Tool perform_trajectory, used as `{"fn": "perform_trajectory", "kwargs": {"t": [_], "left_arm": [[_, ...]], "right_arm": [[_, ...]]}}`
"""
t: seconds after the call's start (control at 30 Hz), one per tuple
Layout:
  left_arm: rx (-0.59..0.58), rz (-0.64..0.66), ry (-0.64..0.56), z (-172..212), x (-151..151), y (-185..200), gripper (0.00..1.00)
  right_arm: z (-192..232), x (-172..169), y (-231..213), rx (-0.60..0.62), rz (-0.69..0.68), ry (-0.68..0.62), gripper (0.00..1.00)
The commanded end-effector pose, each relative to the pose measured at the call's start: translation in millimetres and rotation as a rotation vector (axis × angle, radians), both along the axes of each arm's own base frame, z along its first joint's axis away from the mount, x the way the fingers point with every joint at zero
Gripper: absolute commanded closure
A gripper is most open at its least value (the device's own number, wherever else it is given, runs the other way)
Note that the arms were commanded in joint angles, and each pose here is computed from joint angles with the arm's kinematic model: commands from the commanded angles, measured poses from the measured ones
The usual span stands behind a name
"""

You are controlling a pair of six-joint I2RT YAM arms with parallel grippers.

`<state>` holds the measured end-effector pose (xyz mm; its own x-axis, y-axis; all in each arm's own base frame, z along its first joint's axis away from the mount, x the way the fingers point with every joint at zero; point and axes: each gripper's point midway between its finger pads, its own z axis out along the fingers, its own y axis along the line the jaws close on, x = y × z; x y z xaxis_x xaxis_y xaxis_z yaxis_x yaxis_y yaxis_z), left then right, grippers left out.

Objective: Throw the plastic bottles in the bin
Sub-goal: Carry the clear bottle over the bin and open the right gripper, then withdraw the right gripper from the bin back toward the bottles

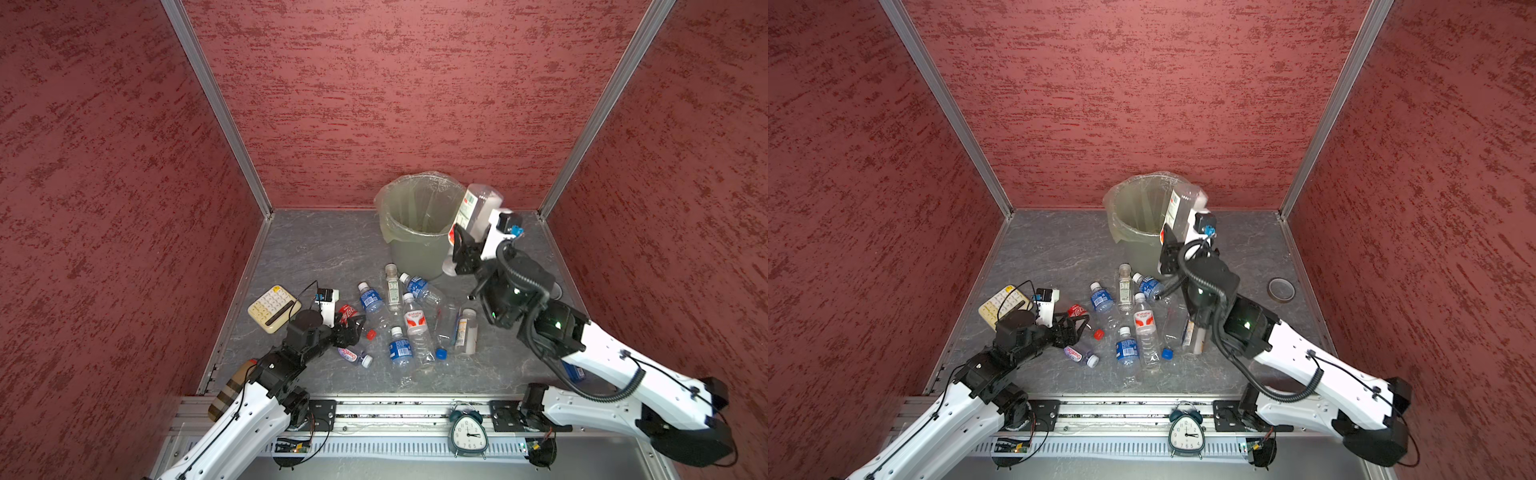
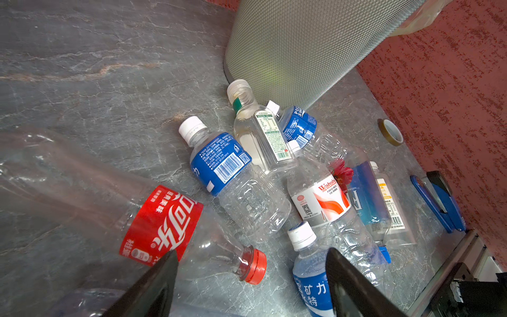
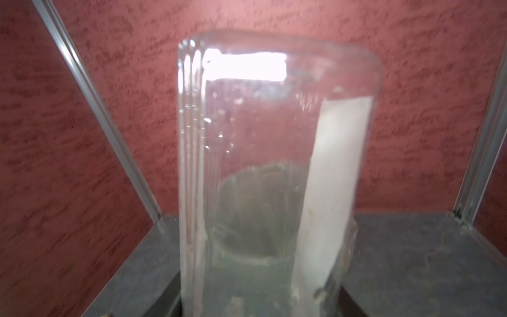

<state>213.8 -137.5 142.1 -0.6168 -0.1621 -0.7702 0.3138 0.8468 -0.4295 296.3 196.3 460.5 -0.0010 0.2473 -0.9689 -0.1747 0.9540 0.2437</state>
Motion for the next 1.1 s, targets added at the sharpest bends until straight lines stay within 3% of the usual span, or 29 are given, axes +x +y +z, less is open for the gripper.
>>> {"fn": "perform_trajectory", "kwargs": {"t": [0.0,0.07,0.13,0.27,0.5,0.67,0.8,1.07], "left_arm": [[-0.002,0.002,-0.031,2.2,-1.2,2.3,0.15],[-0.011,0.005,-0.044,4.3,-3.3,3.6,0.15],[-0.016,0.013,-0.053,5.5,-4.6,6.1,0.15],[-0.021,0.020,-0.061,6.5,-6.1,8.3,0.14],[-0.013,0.058,-0.058,5.3,-2.1,13.3,0.09],[0.001,0.096,-0.048,3.3,1.9,18.2,0.00],[0.016,0.125,-0.037,2.1,4.9,22.3,0.01],[0.050,0.204,0.021,-0.2,13.5,31.0,0.00]], "right_arm": [[37.4,48.5,12.9,0.007,0.075,-0.064,0.58],[44.4,91.5,19.9,-0.002,0.082,-0.055,0.52],[31.3,144.4,26.7,-0.013,0.074,0.018,0.28],[12.3,195.5,9.4,-0.010,-0.021,0.085,0.01],[24.0,179.7,0.1,0.018,-0.007,0.058,0.01],[18.5,148.3,-15.8,0.028,-0.002,0.060,0.01],[13.9,117.6,-32.2,0.054,0.001,0.042,0.01],[-57.1,87.4,-54.1,0.001,-0.032,0.165,0.01]]}}
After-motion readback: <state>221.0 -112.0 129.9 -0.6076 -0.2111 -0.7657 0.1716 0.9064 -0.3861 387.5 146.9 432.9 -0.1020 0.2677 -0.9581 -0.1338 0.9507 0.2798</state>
